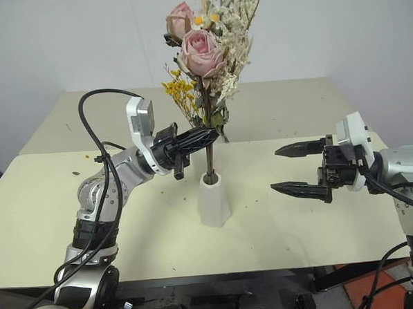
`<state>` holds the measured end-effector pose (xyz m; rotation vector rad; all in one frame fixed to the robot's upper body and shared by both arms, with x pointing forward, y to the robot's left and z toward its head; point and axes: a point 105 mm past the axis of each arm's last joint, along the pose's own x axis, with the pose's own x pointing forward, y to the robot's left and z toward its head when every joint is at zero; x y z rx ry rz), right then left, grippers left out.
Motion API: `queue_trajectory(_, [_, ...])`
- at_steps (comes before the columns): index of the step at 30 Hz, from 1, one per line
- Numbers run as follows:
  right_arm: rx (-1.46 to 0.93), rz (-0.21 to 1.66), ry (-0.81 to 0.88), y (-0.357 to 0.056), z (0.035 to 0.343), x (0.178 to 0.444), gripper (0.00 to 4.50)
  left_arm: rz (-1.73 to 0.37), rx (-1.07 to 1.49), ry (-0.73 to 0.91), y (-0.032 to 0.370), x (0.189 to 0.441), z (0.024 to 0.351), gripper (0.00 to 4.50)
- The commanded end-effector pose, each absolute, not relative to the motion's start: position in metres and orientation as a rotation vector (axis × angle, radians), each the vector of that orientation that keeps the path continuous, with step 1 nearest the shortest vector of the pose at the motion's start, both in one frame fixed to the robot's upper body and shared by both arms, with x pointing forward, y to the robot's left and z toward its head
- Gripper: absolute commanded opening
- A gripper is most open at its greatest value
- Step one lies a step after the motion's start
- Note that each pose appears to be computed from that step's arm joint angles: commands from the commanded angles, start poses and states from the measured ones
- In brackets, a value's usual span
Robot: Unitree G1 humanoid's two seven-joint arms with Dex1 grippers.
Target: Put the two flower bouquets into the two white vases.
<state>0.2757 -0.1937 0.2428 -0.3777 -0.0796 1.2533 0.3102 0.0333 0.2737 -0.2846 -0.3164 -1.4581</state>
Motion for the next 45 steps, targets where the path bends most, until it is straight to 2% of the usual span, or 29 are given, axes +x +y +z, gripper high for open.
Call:
queue_trajectory(1, [-0.391,1.250,-0.145,-0.193,0.256,0.270,4.50,-1.457,-0.274,-0.330,0.033,0.309,0.272,0.14])
queue_trajectory(16, [-0.380,1.240,-0.150,-0.192,0.254,0.268,4.50,-1.442,-0.276,-0.254,0.033,0.312,0.250,0.14])
queue_trajectory(18, [-0.379,1.239,-0.150,-0.192,0.254,0.268,4.50,-1.461,-0.275,-0.231,0.032,0.309,0.247,0.86])
queue_trajectory(23, [-0.378,1.236,-0.150,-0.191,0.253,0.269,4.50,-1.495,-0.269,-0.196,0.037,0.302,0.244,2.30])
queue_trajectory(30, [-0.375,1.234,-0.147,-0.192,0.253,0.272,4.50,-1.468,-0.224,-0.120,0.072,0.289,0.232,4.48])
queue_trajectory(39, [-0.372,1.236,-0.131,-0.195,0.251,0.274,4.50,-1.285,-0.100,-0.050,0.133,0.283,0.224,4.48])
queue_trajectory(45, [-0.353,1.214,-0.113,-0.201,0.249,0.275,4.50,-1.091,0.030,-0.019,0.193,0.278,0.226,4.48])
